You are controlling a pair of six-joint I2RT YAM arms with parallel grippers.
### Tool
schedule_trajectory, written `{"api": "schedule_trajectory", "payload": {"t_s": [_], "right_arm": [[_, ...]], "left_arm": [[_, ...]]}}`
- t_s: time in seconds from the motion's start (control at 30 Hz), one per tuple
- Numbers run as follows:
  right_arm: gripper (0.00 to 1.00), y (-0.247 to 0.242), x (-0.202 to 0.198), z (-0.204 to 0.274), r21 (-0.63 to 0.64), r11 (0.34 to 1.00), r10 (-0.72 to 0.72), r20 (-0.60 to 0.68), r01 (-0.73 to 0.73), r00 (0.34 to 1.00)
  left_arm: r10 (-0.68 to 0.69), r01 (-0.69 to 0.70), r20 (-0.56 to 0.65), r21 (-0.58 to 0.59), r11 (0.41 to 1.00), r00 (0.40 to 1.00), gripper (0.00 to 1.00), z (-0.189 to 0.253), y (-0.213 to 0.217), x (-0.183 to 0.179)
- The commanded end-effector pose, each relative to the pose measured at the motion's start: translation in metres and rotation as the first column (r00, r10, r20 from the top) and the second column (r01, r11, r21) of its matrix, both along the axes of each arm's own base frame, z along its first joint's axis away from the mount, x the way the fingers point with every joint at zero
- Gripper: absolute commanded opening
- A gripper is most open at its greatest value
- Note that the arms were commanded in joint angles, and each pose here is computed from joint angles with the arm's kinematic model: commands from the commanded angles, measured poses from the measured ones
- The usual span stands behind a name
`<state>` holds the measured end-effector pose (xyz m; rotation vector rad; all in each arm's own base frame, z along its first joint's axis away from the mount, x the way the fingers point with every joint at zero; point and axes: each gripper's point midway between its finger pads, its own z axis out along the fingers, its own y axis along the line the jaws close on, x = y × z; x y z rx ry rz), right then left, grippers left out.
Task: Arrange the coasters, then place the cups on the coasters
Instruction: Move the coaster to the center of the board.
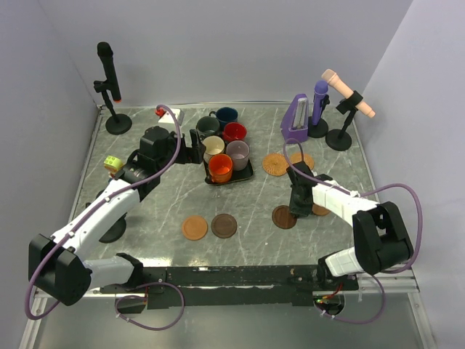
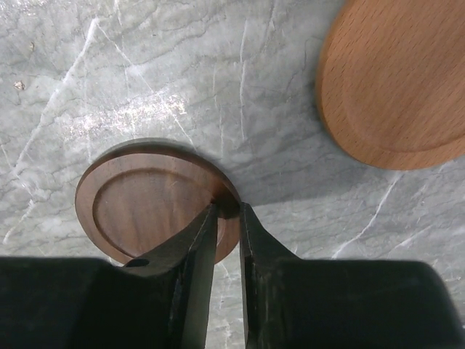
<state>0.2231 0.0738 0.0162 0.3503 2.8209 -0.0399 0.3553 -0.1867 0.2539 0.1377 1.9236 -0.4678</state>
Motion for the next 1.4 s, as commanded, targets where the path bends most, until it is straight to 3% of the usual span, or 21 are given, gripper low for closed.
{"api": "schedule_trajectory", "payload": {"t_s": [0.0, 0.7, 1.07, 1.37], "right_arm": [[0.23, 0.012, 0.006, -0.011, 0.042, 0.999, -0.003, -0.005, 0.003, 1.000], [0.20, 0.027, 0.063, 0.007, 0.066, 0.996, -0.060, 0.113, 0.053, 0.992], [0.20, 0.024, 0.104, 0.020, -0.009, 0.996, -0.088, 0.160, 0.090, 0.983], [0.20, 0.014, 0.105, 0.023, -0.055, 0.993, -0.098, 0.168, 0.108, 0.981]], "left_arm": [[0.005, -0.004, 0.056, -0.019, 1.000, 0.998, 0.97, 0.023, -0.003, 0.005], [-0.015, 0.016, 0.056, -0.024, 1.000, 0.998, 0.97, 0.023, -0.010, 0.001], [-0.010, 0.010, 0.054, -0.014, 1.000, 0.999, 0.97, 0.021, -0.009, 0.002], [-0.013, 0.014, 0.059, -0.021, 1.000, 0.998, 0.96, 0.023, -0.010, 0.001]]}}
